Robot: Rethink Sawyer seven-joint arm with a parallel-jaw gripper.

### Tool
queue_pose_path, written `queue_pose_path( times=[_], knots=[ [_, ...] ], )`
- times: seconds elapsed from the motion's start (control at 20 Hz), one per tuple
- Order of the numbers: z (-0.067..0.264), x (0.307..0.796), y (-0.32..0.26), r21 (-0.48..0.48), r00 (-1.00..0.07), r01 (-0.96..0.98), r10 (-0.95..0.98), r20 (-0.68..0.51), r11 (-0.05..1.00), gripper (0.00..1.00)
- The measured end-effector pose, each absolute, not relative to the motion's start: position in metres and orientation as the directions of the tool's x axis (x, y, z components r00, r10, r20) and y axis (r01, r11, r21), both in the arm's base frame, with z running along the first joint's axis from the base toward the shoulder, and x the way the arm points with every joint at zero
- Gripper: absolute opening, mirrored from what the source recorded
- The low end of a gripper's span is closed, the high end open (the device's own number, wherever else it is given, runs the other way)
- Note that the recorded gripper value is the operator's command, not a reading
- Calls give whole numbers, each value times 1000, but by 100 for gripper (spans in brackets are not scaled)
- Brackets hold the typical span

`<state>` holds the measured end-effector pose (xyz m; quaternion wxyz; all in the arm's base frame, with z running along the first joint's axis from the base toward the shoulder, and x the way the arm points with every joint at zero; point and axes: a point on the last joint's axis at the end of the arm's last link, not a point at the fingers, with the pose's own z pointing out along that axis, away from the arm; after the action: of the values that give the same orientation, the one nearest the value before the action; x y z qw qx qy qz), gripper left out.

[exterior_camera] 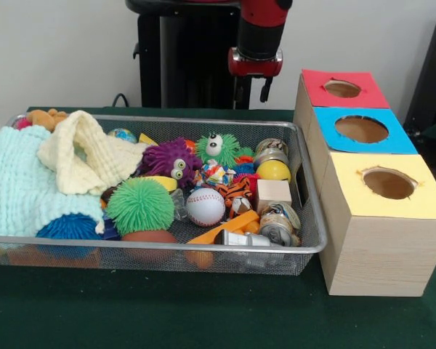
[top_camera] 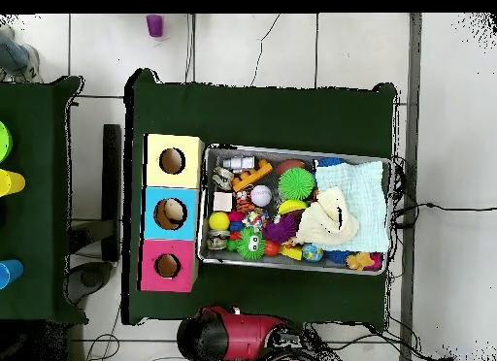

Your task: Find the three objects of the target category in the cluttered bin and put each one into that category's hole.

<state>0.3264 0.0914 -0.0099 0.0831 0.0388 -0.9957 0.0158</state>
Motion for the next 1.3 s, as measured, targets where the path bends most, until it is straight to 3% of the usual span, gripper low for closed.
queue_pose_path(
  times=[0.8, 1.3],
  knots=[
    [40, 345, 99, -32, -958, -19, -9, 285, 999, 100],
    [38, 373, 105, -39, -967, -21, -10, 255, 999, 100]
  ],
)
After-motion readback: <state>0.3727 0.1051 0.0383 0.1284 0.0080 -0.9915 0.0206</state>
